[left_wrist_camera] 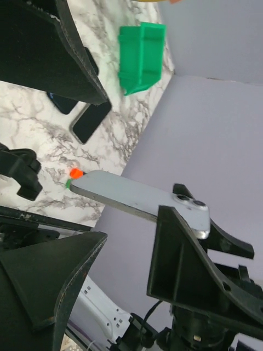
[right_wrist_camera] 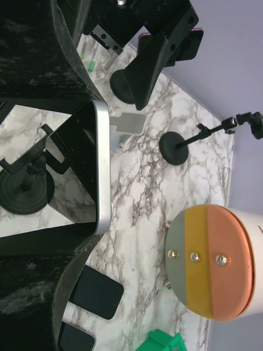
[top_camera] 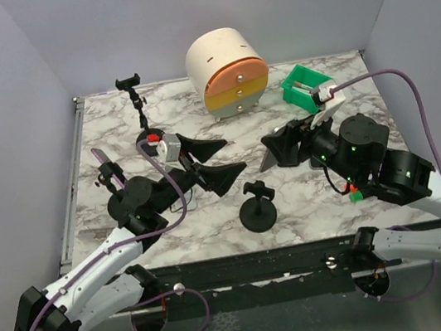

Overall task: Remove the phone from the phone stand
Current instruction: Place the phone stand at the center of the board.

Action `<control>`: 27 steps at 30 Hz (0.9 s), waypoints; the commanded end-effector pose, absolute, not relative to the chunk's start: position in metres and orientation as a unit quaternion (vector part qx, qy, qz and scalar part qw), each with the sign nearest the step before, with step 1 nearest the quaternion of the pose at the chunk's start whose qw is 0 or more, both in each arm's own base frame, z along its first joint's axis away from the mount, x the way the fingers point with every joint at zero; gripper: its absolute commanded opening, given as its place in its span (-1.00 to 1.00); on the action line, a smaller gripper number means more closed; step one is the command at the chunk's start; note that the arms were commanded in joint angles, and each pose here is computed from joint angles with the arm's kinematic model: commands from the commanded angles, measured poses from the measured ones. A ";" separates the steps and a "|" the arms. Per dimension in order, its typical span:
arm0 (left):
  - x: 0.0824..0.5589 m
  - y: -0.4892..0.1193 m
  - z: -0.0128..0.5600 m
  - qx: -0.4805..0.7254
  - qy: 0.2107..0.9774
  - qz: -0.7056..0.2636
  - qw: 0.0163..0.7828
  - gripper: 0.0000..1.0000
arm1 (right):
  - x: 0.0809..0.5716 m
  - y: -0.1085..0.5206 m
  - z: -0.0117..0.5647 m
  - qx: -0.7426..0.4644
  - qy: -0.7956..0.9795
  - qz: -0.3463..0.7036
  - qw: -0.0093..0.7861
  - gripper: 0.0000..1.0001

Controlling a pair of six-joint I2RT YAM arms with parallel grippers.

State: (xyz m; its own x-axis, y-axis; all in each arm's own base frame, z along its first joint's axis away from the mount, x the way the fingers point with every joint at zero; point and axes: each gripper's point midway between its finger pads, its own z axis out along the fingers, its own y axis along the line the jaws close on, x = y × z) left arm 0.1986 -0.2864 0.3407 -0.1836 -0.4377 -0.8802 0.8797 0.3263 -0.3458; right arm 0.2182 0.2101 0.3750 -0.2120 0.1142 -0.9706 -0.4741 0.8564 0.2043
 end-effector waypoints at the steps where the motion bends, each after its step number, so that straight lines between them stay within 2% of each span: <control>1: 0.191 -0.306 0.354 0.275 0.525 -0.549 0.590 0.98 | 0.216 0.227 0.408 -0.099 0.718 0.300 0.620 -0.99; 6: 0.190 -0.328 0.345 0.315 0.530 -0.550 0.562 0.98 | 0.223 0.236 0.416 -0.082 0.723 0.306 0.614 -0.99; 13: 0.196 -0.342 0.332 0.334 0.549 -0.496 0.584 0.94 | 0.229 0.240 0.419 -0.071 0.728 0.302 0.611 -0.99; 16: 0.199 -0.344 0.333 0.334 0.553 -0.474 0.598 0.66 | 0.231 0.240 0.418 -0.065 0.731 0.297 0.611 -1.00; 18: 0.201 -0.346 0.334 0.331 0.555 -0.465 0.605 0.40 | 0.233 0.240 0.417 -0.061 0.733 0.294 0.610 -0.99; 26: 0.209 -0.350 0.334 0.325 0.564 -0.434 0.623 -0.92 | 0.237 0.244 0.415 -0.055 0.738 0.291 0.606 -1.00; 27: 0.211 -0.349 0.334 0.322 0.565 -0.431 0.625 -1.00 | 0.237 0.245 0.415 -0.055 0.738 0.292 0.606 -0.99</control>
